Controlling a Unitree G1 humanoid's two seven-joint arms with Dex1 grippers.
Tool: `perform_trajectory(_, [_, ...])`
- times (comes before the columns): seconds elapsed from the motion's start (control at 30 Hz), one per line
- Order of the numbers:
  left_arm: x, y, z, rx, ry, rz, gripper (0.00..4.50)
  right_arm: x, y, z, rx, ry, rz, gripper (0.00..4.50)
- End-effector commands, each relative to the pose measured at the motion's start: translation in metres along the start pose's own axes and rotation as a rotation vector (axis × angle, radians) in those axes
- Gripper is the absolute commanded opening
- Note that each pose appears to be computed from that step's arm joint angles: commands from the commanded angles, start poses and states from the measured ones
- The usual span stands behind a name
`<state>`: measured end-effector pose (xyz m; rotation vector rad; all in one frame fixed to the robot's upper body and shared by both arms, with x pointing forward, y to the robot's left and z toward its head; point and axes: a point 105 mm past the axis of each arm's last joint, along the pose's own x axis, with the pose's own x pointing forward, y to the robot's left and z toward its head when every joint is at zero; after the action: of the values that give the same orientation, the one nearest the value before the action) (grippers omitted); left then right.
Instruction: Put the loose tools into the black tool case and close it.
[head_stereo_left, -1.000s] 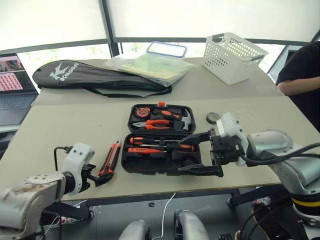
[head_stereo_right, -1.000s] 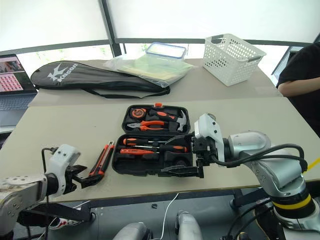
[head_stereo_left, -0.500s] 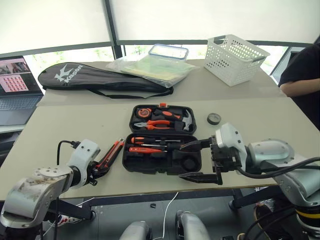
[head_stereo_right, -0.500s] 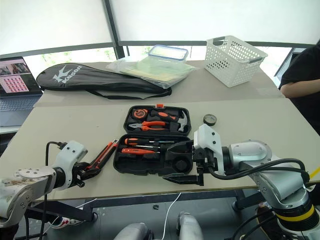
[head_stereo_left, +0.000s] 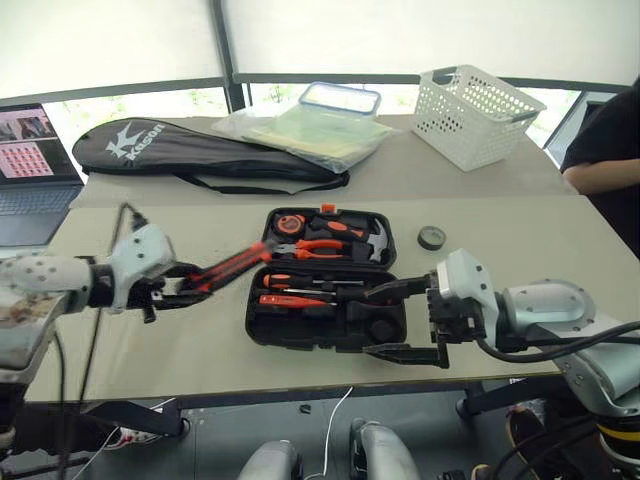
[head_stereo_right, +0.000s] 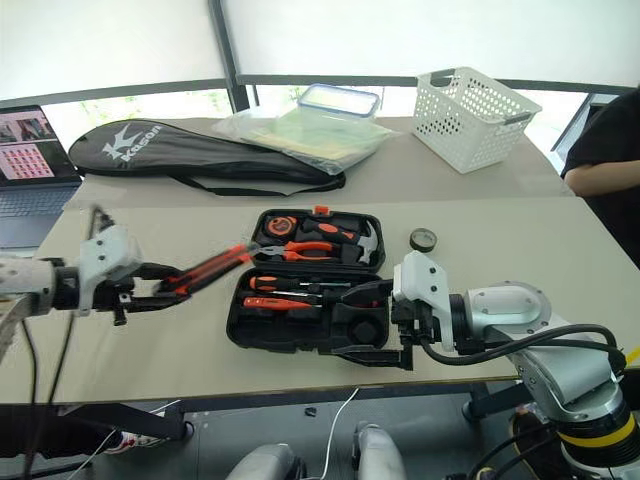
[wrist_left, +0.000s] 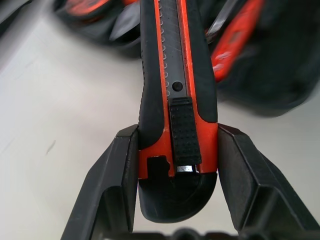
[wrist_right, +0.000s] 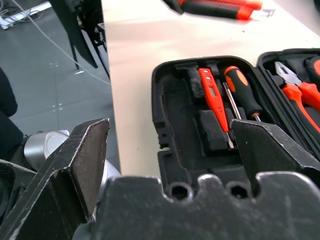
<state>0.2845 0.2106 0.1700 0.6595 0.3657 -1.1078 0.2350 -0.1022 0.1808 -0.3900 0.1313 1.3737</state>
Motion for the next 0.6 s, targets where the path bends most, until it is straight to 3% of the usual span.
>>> perform_trajectory(0.03, [0.026,-0.018,0.021,0.118,-0.014,-0.258,1.79,-0.002,0.001,0.008,-0.057,-0.012,-0.023,4.50])
perform_trajectory(0.2, [0.054,-0.028,0.028,0.212,0.046,-0.441,1.79,-0.004,0.004,0.008,-0.050,-0.006,-0.039,4.50])
perform_trajectory(0.4, [0.081,-0.016,0.023,0.289,0.125,-0.403,1.79,-0.005,0.006,0.009,-0.040,0.000,-0.073,4.50])
perform_trajectory(0.6, [0.087,-0.020,0.031,0.260,0.088,-0.449,1.79,-0.007,0.007,0.007,-0.031,0.014,-0.092,4.50])
